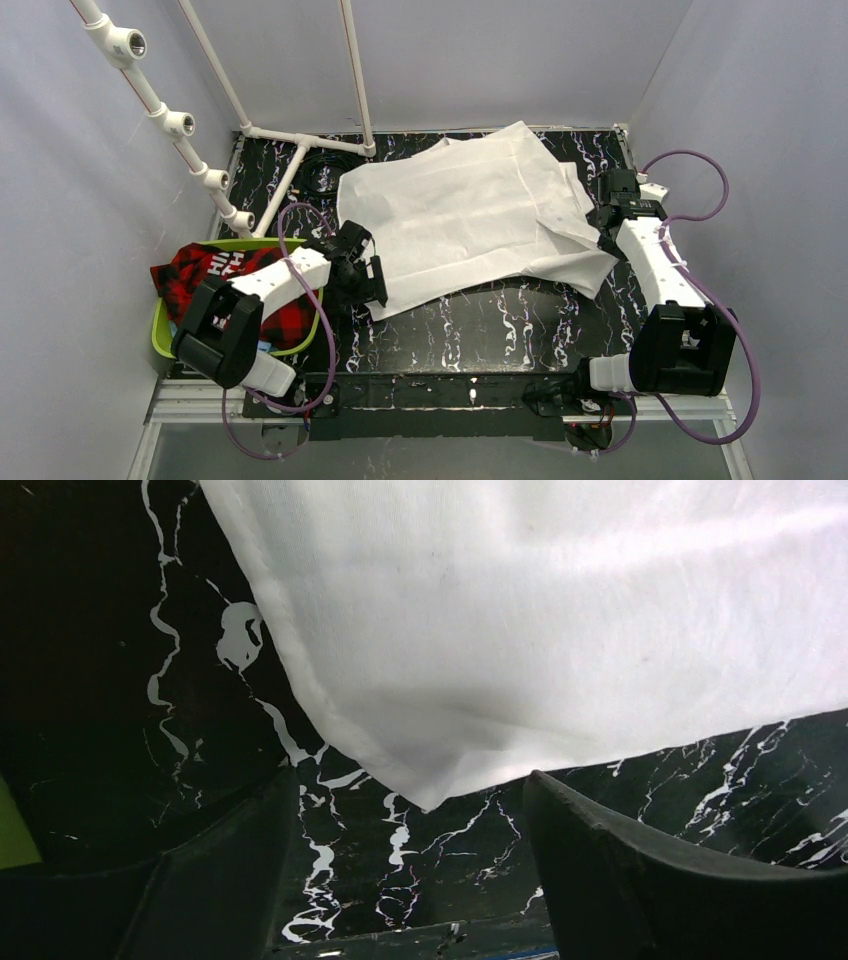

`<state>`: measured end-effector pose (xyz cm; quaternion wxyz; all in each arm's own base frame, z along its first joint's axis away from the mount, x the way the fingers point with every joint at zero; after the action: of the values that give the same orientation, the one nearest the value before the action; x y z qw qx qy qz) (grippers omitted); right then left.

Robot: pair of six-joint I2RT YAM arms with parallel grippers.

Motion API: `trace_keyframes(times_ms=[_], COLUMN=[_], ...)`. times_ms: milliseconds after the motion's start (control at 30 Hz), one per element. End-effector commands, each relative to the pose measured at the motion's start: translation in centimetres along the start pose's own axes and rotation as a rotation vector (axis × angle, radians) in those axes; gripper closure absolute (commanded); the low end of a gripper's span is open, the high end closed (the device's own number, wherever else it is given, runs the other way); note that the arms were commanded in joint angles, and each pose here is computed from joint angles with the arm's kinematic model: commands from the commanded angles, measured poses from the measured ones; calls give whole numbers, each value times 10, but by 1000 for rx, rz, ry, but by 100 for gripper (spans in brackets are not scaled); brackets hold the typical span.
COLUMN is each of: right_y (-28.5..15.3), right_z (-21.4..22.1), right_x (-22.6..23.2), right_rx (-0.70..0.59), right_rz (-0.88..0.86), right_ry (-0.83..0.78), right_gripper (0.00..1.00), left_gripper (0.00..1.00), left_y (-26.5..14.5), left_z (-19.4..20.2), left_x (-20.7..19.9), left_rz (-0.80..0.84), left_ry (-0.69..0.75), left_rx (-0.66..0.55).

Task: Set up the pet bed

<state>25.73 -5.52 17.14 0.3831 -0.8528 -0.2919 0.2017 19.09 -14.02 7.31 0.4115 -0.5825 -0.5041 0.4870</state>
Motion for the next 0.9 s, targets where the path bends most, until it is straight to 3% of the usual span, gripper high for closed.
trace_keyframes(times_ms=[0,200,300,733,867], right_y=[3,4,5,0,-4], right_z=[0,4,6,9,9], right_x=[4,6,6,5,6], right_rx=[-4,7,13,-4,-18], right_rz=[-18,-41,-44,-92,-141], right_ry=[31,30,25,47,65], right_gripper=[99,99,99,99,99], left_gripper=[20,49,58,73,88], left_y=[-7,7,7,9,16], left_z=[3,2,2,51,46], left_x=[-8,4,1,24,20], left_rz=[94,-36,-70,-353,-346], left_ry=[8,-61,-54,-58,-45], left_rx=[-44,-131,-164,-20,-30])
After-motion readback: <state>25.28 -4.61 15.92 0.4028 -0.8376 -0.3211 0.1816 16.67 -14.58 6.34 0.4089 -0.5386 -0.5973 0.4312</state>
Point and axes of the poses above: each gripper's point midway between its finger pads, its own y axis out along the fingers, its own x axis along the line the jaws close on, z = x × y, the point moved 5 cm from there along -y, back along the fingers, and after that the axes turned 11 degrees about y, right-handed, at the moved point
